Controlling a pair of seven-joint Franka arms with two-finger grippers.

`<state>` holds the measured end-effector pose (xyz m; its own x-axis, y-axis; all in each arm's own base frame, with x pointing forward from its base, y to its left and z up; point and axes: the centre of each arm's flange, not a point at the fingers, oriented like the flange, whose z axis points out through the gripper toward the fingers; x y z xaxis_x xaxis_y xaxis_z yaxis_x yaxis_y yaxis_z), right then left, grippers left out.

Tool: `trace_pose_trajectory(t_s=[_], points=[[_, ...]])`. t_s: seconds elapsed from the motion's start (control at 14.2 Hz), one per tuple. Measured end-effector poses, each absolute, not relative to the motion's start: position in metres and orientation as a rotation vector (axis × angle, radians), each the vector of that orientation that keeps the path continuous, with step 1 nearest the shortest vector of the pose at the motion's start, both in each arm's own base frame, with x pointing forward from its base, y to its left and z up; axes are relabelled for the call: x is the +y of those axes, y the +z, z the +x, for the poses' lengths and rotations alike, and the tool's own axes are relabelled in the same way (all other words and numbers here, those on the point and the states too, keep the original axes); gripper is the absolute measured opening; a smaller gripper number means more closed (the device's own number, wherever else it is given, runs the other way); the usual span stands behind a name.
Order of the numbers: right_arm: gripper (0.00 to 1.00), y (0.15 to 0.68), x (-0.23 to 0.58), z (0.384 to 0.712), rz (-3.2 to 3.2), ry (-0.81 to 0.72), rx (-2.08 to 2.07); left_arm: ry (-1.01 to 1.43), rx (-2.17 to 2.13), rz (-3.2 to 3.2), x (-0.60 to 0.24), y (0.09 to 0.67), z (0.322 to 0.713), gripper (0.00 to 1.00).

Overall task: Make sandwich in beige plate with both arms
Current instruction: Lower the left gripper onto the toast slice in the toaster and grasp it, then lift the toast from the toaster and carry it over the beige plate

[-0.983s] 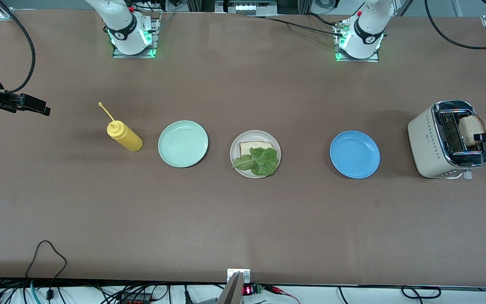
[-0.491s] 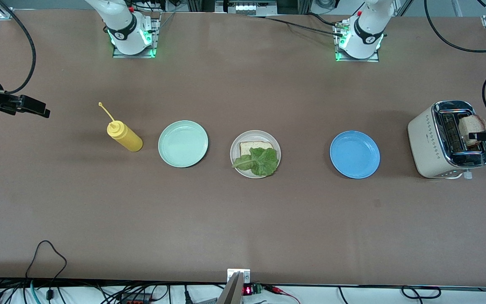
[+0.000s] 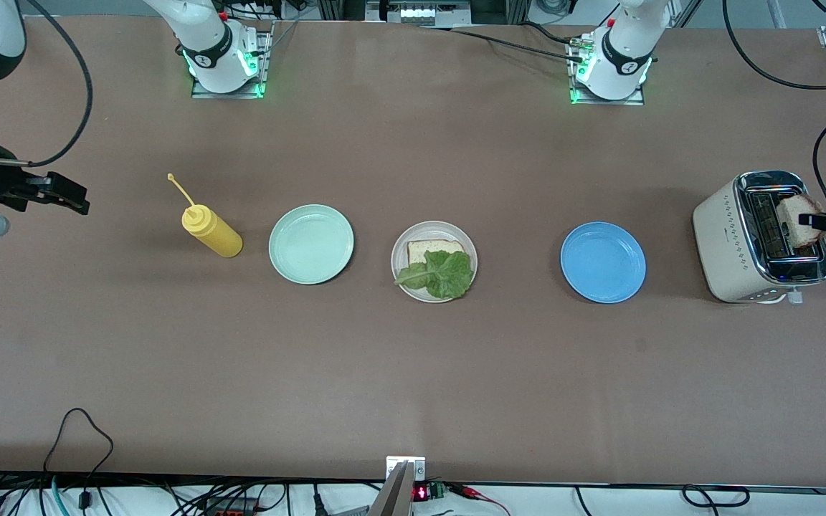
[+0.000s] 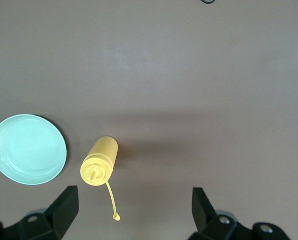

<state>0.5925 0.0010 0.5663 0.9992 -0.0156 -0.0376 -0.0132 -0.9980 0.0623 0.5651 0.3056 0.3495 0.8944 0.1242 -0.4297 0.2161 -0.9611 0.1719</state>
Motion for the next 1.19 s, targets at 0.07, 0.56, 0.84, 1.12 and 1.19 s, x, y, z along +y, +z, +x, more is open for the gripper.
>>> trace_pose_trajectory(t_s=[0.07, 0.56, 0.84, 1.12, 1.19], points=[[1.0, 0.566, 0.003, 0.592, 3.078, -0.058, -0.017, -0.62, 0.255, 2.848, 0.305, 0.351, 0.566, 0.13], [1.0, 0.566, 0.004, 0.592, 3.078, -0.062, -0.021, -0.541, 0.203, 2.854, 0.297, 0.466, 0.567, 0.1], [1.0, 0.565, 0.002, 0.592, 3.078, -0.064, -0.03, -0.593, 0.012, 2.733, 0.233, 0.534, 0.567, 0.1], [1.0, 0.565, 0.002, 0.592, 3.078, -0.065, -0.033, -0.627, -0.276, 2.654, 0.088, 0.553, 0.596, 0.1], [1.0, 0.565, 0.002, 0.592, 3.078, -0.065, -0.033, -0.647, -0.258, 2.626, 0.045, 0.55, 0.602, 0.1]])
